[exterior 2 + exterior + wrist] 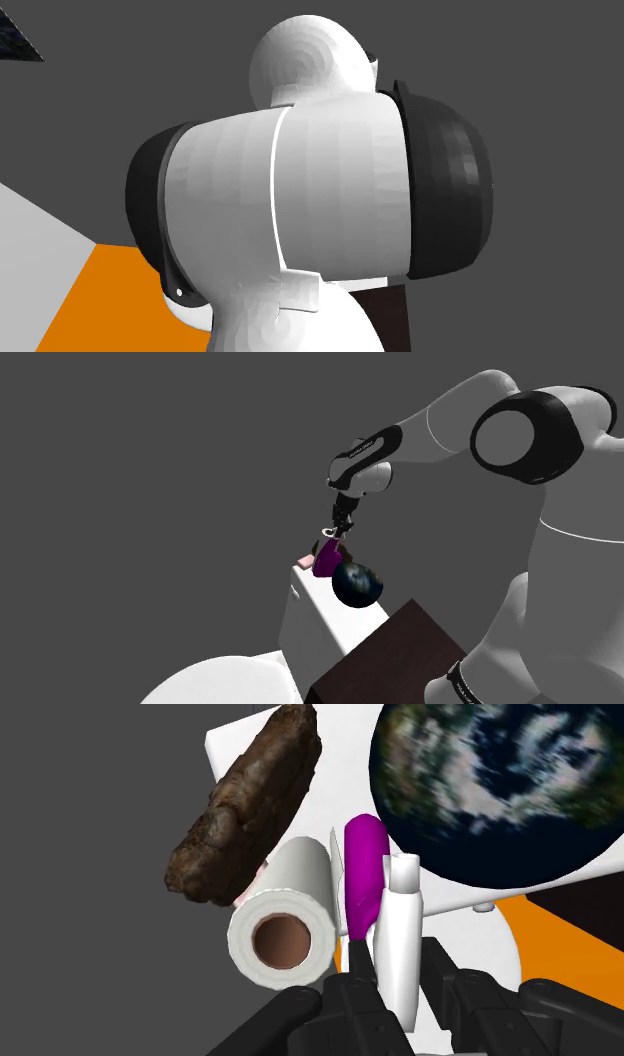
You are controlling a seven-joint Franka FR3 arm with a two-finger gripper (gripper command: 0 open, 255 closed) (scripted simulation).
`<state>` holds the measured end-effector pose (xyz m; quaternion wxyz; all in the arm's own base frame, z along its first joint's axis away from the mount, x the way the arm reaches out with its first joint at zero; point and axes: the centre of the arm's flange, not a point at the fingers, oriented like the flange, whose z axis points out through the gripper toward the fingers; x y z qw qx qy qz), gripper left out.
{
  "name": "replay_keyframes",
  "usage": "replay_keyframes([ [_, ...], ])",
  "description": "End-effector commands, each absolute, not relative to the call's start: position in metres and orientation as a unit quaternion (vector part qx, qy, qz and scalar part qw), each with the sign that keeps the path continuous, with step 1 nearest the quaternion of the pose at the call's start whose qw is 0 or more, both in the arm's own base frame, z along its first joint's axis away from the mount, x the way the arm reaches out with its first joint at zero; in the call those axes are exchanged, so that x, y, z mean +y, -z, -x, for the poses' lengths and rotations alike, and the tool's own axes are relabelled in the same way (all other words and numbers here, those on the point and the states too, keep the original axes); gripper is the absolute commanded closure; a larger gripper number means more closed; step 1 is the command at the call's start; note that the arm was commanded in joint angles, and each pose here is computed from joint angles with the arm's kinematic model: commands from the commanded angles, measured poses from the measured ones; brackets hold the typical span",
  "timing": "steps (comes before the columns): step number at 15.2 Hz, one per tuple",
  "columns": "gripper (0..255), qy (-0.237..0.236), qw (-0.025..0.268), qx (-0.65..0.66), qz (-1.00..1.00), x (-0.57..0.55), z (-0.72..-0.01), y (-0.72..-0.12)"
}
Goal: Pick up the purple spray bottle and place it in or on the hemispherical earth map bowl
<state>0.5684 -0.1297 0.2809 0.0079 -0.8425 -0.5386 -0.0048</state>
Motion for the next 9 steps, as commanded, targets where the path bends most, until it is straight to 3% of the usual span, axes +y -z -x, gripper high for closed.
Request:
replay_keyframes([
  [1, 255, 0.005, 0.008, -0.539, 0.843, -0.129, -0.568, -0.291],
  [9, 255, 0.005, 0.008, -0.539, 0.843, -0.129, -0.568, -0.334],
])
